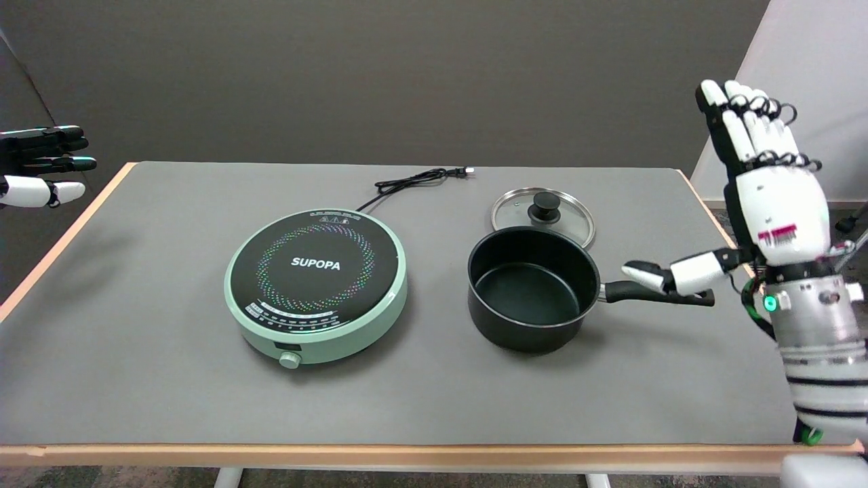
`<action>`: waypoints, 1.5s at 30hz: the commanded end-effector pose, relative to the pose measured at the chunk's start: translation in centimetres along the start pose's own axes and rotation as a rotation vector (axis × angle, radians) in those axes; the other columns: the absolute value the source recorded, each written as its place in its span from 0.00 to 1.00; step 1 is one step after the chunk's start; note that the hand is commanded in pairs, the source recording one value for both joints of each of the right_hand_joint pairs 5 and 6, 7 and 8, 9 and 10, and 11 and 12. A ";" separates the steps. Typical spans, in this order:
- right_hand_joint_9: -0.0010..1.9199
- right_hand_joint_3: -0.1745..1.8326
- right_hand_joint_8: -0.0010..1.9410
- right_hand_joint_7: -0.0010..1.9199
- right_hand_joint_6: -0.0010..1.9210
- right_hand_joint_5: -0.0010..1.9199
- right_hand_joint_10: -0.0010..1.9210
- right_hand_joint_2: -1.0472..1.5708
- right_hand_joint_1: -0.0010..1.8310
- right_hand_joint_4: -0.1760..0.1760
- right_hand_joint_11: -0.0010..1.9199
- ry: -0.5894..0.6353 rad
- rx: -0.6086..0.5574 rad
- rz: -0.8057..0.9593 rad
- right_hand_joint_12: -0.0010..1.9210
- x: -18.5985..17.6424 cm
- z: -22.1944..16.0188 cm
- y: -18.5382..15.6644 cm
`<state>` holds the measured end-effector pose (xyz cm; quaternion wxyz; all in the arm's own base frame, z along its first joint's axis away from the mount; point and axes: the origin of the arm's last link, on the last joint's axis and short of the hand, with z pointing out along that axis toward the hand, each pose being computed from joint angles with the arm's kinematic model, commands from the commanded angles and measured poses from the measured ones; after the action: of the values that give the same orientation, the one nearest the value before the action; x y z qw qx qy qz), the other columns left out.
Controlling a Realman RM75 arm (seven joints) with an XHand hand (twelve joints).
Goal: Pick up the pot lid.
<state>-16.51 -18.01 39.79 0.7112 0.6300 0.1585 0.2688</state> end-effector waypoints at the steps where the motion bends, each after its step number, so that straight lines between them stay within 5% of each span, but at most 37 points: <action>1: 0.02 0.45 0.02 0.02 0.02 0.02 0.02 0.33 0.57 0.73 0.02 0.035 -0.092 0.035 0.02 -2.1 -6.5 -1.3; 6: 0.02 0.45 0.02 0.02 0.02 0.02 0.02 0.33 0.58 0.71 0.02 0.000 -0.088 0.046 0.02 -4.0 -7.1 -2.0; 8: 0.02 0.45 0.02 0.02 0.02 0.02 0.02 0.33 0.58 0.58 0.02 -0.003 -0.077 0.027 0.02 -4.4 -7.2 -2.2; 21: 0.02 0.48 0.02 0.02 0.02 0.02 0.02 0.30 0.60 0.56 0.02 0.106 0.000 -0.198 0.02 -7.4 -9.2 -5.2; 33: 0.02 0.56 0.02 0.02 0.02 0.02 0.02 0.26 0.60 0.59 0.02 0.109 -0.054 -0.339 0.02 -8.6 -11.8 -6.7; 36: 0.02 0.58 0.01 0.02 0.02 0.02 0.02 0.26 0.60 0.62 0.02 0.099 -0.078 -0.344 0.02 -8.7 -12.0 -6.2; 37: 0.01 0.59 0.01 0.01 0.01 0.01 0.01 0.25 0.60 0.84 0.01 0.093 -0.084 -0.345 0.01 -8.7 -12.0 -6.0; 45: 0.01 0.60 0.01 0.01 0.01 0.01 0.01 0.24 0.60 0.88 0.01 0.017 -0.141 -0.359 0.01 -9.6 -11.5 -3.1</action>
<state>-27.92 -14.45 32.16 0.7513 0.5701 0.2611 0.2056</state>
